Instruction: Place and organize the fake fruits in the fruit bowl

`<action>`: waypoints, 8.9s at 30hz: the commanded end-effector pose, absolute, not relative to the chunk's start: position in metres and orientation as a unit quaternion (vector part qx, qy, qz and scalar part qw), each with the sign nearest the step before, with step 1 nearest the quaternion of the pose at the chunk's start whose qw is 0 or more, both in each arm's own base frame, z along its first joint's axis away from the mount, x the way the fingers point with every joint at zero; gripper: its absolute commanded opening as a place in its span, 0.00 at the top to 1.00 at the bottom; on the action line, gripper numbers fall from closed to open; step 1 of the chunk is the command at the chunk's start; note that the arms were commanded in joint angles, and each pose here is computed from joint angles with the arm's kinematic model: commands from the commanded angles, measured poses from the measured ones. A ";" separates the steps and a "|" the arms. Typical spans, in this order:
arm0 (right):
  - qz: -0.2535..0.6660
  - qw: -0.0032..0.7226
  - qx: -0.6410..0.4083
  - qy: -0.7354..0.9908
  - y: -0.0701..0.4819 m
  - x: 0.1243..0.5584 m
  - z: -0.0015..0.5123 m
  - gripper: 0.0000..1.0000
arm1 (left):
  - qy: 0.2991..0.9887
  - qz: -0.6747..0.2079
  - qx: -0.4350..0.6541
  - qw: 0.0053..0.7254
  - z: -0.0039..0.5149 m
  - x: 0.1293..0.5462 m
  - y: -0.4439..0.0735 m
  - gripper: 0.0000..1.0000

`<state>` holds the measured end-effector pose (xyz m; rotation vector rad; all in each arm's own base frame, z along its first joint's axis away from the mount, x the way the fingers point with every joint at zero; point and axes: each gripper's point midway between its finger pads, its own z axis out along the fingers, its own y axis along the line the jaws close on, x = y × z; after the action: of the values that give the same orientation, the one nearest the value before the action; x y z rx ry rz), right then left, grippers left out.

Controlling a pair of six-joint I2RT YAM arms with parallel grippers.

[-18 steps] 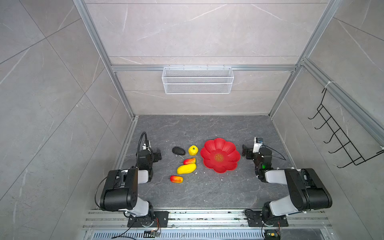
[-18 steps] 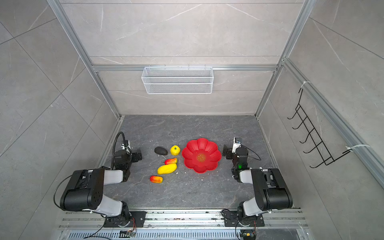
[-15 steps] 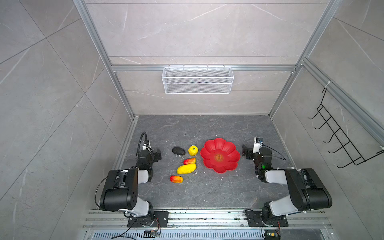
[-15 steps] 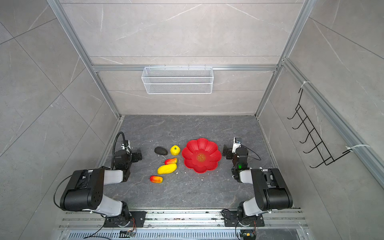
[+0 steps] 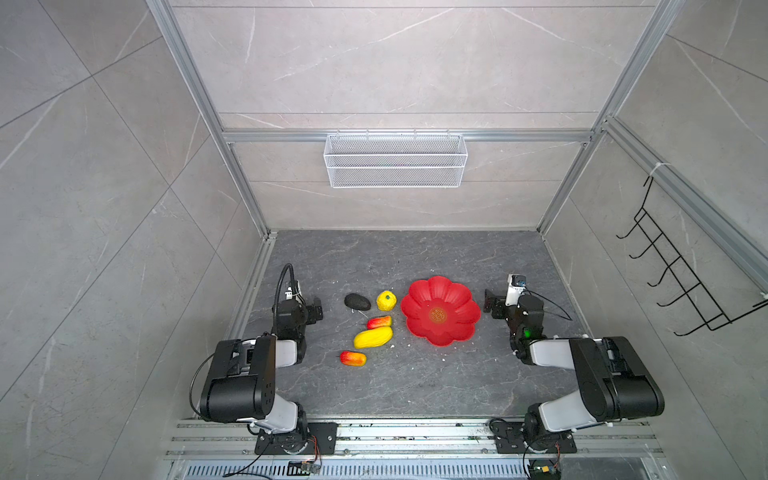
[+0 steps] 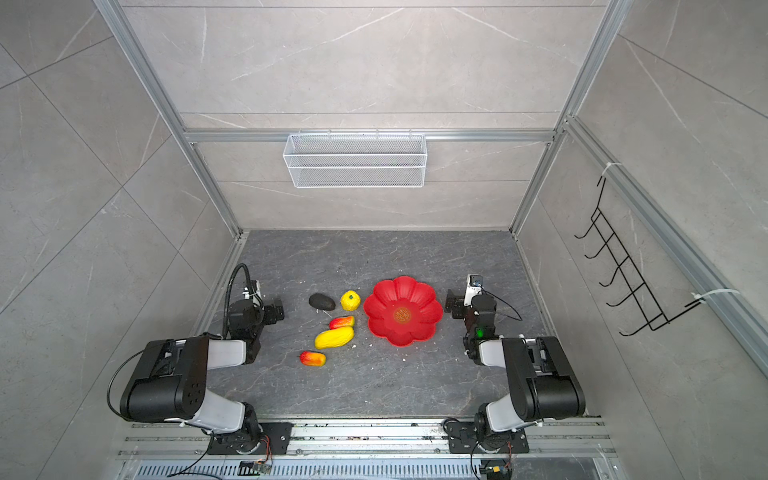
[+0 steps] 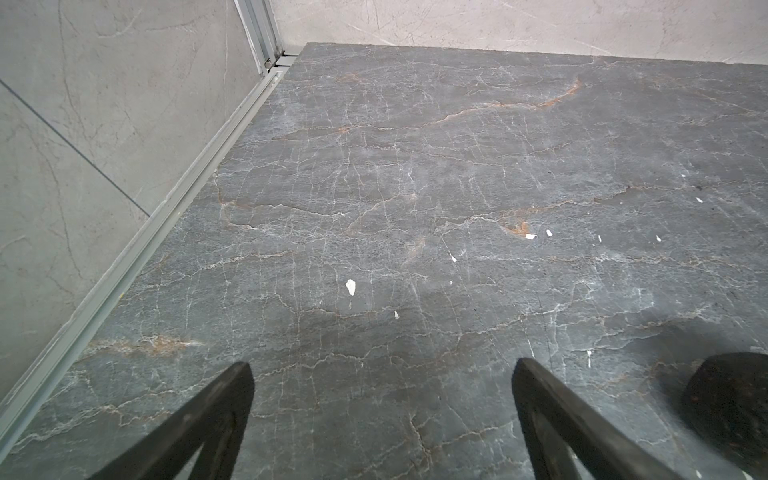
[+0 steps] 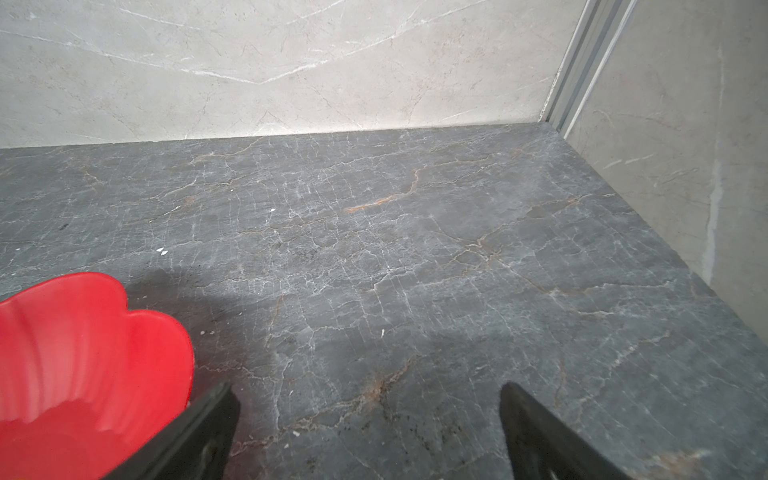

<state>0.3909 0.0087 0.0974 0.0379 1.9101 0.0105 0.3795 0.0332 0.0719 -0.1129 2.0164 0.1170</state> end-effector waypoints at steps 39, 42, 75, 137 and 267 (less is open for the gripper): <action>0.172 0.446 -0.260 0.839 0.285 0.369 0.241 0.00 | 0.868 -0.016 0.050 0.493 0.268 0.316 -0.052 0.00; 0.163 0.395 -0.310 0.849 0.338 0.369 0.217 0.00 | 0.879 -0.038 0.077 0.468 0.278 0.302 -0.062 0.00; 0.089 0.234 -0.332 0.909 0.387 0.394 0.064 0.21 | 0.902 -0.046 0.140 0.405 0.232 0.259 -0.058 0.00; 0.047 0.230 -0.173 0.956 0.212 0.396 0.063 0.52 | 0.902 -0.063 0.137 0.405 0.232 0.260 -0.061 0.00; 0.032 0.326 -0.130 0.936 0.156 0.377 0.157 0.32 | 0.904 -0.078 0.145 0.395 0.229 0.261 -0.067 0.00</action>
<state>0.3777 0.1489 0.1049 -0.2713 2.5547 0.0694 0.2568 -0.0643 0.2198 0.3535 2.3273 -0.1824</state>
